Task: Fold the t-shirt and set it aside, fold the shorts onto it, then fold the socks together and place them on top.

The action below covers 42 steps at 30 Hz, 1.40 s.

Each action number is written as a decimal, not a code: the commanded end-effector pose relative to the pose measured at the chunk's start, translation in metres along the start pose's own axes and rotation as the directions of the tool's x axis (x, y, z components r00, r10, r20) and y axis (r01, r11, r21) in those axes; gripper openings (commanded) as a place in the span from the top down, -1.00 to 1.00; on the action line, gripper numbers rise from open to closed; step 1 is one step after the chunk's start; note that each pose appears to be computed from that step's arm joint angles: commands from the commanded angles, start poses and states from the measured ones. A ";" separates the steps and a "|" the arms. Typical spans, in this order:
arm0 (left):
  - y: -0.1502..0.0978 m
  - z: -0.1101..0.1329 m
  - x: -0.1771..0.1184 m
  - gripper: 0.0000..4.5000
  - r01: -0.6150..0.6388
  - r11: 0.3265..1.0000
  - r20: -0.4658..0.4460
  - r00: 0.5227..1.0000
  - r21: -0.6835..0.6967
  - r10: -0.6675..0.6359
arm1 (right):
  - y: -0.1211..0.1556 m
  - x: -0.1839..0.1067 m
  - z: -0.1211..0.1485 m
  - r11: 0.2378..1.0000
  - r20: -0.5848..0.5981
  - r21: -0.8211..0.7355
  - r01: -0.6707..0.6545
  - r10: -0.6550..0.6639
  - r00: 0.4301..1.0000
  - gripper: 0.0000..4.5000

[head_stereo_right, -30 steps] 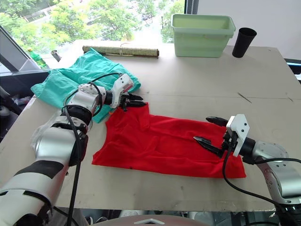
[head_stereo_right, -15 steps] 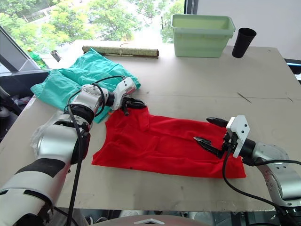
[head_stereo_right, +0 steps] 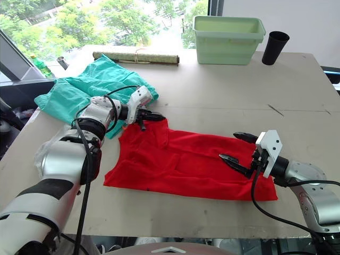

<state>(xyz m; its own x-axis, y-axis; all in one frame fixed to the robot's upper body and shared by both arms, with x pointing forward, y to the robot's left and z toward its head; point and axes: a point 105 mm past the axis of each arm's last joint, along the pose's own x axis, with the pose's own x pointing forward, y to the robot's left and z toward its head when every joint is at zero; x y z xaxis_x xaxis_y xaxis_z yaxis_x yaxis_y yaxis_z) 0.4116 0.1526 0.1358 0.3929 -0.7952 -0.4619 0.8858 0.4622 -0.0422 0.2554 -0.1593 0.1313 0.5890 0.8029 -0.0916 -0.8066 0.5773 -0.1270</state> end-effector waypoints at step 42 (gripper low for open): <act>-0.066 -0.028 -0.103 -0.98 0.353 0.928 -0.156 0.930 0.120 -0.334 | 0.000 -0.028 0.002 0.999 -0.029 -0.029 0.040 -0.041 0.999 -1.00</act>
<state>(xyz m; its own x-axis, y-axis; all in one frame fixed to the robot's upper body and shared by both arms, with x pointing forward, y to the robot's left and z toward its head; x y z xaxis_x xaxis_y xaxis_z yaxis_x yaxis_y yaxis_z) 0.3000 0.2204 0.1324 -0.0093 -0.7825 -0.6226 0.9803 0.1158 -0.1602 0.2411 -0.1760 0.1205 0.6048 0.7834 -0.1431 -0.7964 0.5938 -0.1147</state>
